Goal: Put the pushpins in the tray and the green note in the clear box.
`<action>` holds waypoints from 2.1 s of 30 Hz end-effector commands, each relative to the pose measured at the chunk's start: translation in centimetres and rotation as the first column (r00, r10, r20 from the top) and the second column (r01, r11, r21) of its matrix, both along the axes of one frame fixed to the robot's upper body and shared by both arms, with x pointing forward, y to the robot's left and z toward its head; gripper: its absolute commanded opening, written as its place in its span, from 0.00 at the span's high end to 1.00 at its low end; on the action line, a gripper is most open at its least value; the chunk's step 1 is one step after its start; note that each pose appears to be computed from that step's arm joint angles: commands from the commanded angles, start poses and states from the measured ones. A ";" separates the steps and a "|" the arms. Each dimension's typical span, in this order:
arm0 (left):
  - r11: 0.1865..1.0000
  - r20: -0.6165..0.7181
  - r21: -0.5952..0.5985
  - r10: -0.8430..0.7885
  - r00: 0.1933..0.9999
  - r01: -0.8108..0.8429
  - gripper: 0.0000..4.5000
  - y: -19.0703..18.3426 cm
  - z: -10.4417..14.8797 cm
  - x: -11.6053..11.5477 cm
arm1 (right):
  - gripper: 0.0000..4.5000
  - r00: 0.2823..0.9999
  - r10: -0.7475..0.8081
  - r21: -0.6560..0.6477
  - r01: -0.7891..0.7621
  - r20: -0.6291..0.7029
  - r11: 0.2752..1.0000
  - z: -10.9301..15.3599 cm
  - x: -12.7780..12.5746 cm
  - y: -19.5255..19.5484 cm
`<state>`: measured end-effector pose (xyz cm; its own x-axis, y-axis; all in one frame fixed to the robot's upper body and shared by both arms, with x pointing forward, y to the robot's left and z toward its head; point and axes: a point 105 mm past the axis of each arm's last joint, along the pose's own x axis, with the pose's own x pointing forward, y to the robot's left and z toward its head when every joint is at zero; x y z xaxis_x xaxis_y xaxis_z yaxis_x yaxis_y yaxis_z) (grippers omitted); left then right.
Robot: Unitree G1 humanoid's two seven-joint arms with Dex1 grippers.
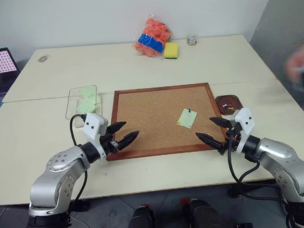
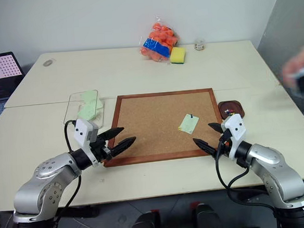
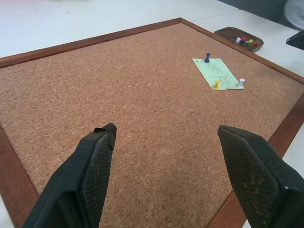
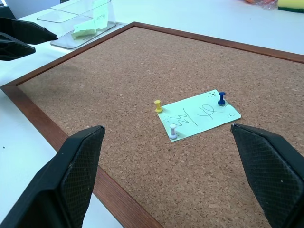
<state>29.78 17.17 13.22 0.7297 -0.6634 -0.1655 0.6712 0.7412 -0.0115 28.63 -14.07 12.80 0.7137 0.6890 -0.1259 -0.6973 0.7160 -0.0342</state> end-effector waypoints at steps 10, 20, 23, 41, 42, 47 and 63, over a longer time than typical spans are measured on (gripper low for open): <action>1.000 0.033 -0.007 -0.010 0.999 0.010 0.20 -0.1 0.8 0.1 | 0.00 0.997 -0.024 -0.008 0.024 0.071 1.000 1.5 0.2 -0.6; 1.000 0.032 -0.020 -0.004 0.999 0.005 0.20 0.0 0.9 0.2 | 0.00 0.996 -0.043 0.002 0.043 0.077 0.999 1.5 0.5 -0.7; 0.999 0.032 -0.031 -0.006 0.999 0.007 0.20 -0.1 1.0 0.3 | 0.00 0.995 -0.051 0.006 0.051 0.082 0.999 1.5 0.7 -0.6; 0.990 0.102 -0.018 -0.139 0.985 0.142 0.79 -4.0 0.7 3.6 | 0.00 0.989 -0.089 0.015 0.088 0.116 0.996 1.3 4.7 0.7; 0.989 0.103 -0.008 -0.148 0.984 0.150 0.83 -4.2 0.5 3.9 | 0.00 0.989 -0.093 0.013 0.092 0.112 0.996 1.2 5.0 0.7; 0.980 0.093 0.031 -0.201 0.975 0.199 0.99 -5.0 -1.1 4.8 | 0.00 0.990 -0.089 0.035 0.086 0.109 0.996 1.3 6.8 1.4; 0.939 -0.008 0.113 -0.325 0.946 0.324 0.99 -7.6 -5.7 4.5 | 0.00 0.993 -0.099 0.030 0.098 0.071 0.995 -1.0 11.1 4.0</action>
